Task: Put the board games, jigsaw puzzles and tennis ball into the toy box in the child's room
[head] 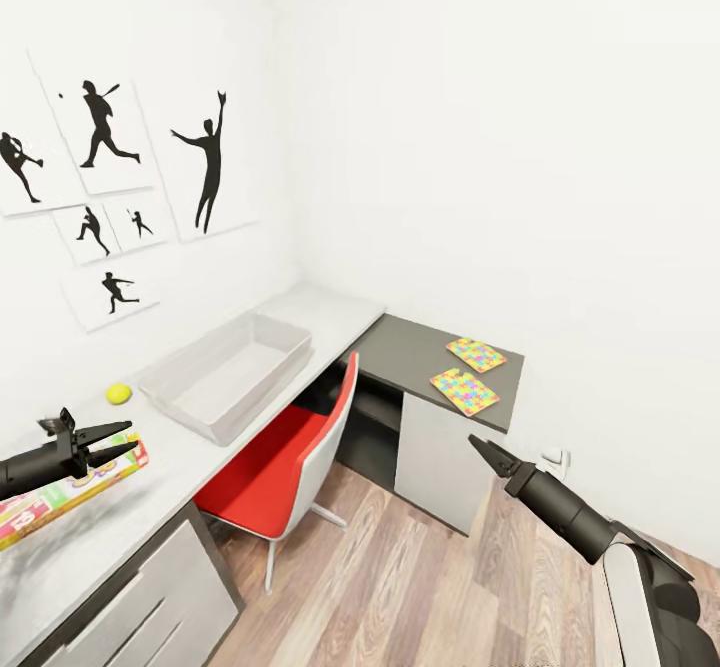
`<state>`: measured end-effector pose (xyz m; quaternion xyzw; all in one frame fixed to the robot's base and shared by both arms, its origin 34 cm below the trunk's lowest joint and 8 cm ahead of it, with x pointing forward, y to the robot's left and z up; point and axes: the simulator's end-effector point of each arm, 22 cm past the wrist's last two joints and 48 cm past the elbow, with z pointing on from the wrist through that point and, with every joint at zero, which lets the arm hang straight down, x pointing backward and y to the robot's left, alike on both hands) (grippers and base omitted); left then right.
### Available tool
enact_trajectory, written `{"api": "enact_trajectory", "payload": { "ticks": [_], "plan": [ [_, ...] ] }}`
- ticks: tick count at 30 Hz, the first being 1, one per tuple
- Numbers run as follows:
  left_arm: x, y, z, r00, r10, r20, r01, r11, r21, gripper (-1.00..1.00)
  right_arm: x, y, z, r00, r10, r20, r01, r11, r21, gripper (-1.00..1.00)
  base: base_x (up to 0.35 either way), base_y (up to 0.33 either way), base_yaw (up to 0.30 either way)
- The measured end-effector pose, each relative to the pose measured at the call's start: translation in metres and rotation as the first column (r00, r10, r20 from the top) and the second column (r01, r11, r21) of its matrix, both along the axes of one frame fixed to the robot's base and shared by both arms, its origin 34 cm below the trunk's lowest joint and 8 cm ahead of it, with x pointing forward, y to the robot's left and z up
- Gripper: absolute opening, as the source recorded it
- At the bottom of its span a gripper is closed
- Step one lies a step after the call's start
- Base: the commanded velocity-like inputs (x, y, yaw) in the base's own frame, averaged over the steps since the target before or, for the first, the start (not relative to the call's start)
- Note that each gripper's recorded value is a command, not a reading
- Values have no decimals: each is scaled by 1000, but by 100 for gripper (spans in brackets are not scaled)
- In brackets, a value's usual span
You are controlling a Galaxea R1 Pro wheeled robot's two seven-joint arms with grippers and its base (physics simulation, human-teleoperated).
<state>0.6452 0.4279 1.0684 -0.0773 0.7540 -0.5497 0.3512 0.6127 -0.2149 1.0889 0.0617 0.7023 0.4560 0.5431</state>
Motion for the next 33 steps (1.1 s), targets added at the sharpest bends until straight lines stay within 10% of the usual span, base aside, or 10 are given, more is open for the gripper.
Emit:
{"api": "enact_trajectory", "payload": {
  "ticks": [33],
  "plan": [
    [3,-5,7,1000,-20,22,20,1000,18,100,0,-1,0,1000,0,0,0,1000,0,100,0,0,-277]
  ]
}}
